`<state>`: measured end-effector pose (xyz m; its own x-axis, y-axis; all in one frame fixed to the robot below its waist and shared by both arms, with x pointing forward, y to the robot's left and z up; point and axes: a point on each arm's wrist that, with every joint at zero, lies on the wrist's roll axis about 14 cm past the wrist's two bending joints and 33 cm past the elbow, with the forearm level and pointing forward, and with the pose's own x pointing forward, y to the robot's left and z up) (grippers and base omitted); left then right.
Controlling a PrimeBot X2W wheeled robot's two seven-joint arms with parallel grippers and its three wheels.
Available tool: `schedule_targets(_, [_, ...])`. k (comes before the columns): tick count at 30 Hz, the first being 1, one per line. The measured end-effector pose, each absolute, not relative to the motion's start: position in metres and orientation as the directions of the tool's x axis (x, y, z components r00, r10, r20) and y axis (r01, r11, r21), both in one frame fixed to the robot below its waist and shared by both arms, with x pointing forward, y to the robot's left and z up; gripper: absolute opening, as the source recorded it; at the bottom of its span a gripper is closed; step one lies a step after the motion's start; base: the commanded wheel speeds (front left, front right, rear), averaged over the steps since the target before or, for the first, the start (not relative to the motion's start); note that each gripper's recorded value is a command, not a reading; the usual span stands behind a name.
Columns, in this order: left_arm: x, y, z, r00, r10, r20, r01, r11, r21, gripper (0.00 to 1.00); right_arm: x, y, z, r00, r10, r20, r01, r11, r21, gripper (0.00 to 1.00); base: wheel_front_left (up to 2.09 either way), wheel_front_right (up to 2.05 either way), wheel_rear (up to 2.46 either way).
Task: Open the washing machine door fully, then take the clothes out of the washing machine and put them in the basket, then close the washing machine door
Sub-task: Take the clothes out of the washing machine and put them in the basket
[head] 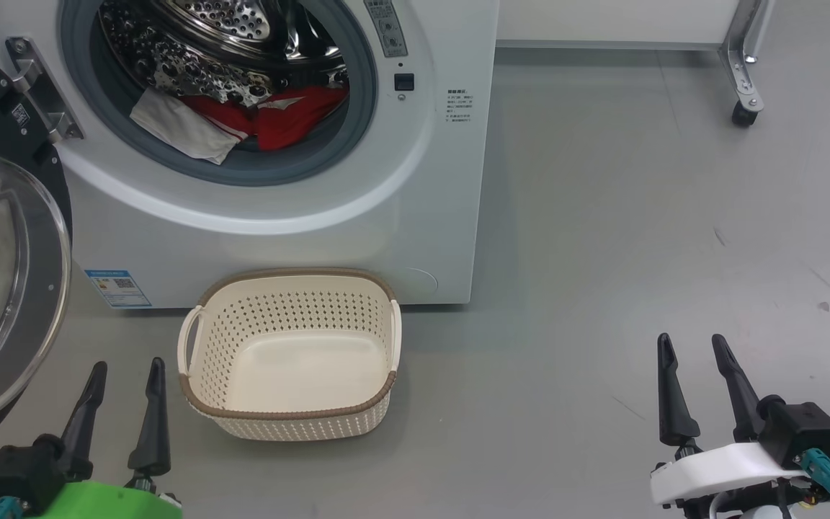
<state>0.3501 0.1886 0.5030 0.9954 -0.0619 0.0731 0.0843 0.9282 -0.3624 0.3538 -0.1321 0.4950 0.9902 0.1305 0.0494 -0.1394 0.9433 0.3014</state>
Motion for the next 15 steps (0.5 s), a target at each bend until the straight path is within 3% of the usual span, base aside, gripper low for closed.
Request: schedule_targets(15, [0.3503, 0.1931, 0.5122, 0.993, -0.066, 0.099, 0.095, 0.940, -0.327, 1.00, 0.3539, -0.1288, 0.4946, 0.989, 0.140, 0.048, -0.148, 0.942, 0.302, 1.00, 1.15, -1.15, 0.00])
